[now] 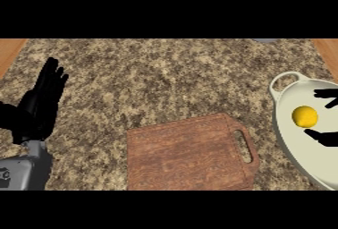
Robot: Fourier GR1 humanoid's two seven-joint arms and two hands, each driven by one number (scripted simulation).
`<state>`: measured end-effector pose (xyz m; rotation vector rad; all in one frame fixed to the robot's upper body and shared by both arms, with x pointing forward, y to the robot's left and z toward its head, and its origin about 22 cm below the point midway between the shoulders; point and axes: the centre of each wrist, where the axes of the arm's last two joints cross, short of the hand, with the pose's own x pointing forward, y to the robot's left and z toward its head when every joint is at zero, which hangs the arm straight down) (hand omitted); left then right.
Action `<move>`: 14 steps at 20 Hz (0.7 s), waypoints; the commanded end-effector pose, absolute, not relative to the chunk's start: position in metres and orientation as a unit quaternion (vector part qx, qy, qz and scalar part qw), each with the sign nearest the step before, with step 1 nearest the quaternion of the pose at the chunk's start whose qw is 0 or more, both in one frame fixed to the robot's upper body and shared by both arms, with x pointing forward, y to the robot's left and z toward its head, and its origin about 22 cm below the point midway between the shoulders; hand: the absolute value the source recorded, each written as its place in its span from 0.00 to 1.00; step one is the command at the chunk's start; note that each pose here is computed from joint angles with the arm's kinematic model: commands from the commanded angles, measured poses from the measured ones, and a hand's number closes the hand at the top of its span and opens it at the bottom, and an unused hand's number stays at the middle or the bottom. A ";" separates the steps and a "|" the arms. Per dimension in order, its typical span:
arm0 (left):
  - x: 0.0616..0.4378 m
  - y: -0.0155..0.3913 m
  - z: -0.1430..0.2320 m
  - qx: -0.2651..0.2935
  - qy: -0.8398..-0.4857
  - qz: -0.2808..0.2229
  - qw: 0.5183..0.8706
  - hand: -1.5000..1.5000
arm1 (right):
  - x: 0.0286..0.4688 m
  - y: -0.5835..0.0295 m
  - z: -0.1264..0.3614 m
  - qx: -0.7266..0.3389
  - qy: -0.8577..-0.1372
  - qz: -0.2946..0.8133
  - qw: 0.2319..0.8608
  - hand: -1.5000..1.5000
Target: Pick the lemon from the cutting board and place it in the pot
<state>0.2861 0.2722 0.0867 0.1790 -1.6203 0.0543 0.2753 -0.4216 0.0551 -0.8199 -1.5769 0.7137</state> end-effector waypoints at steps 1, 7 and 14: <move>0.283 0.277 0.090 0.079 -0.726 0.029 0.683 0.50 | 0.286 -0.429 0.041 -0.265 -0.682 0.304 0.610 0.00; 0.286 0.284 0.082 0.081 -0.722 0.033 0.686 0.50 | 0.288 -0.440 0.035 -0.159 -0.770 0.168 0.594 0.00; 0.283 0.263 0.090 0.084 -0.719 0.033 0.689 0.50 | 0.292 -0.498 0.076 -0.115 -0.778 0.072 0.614 0.00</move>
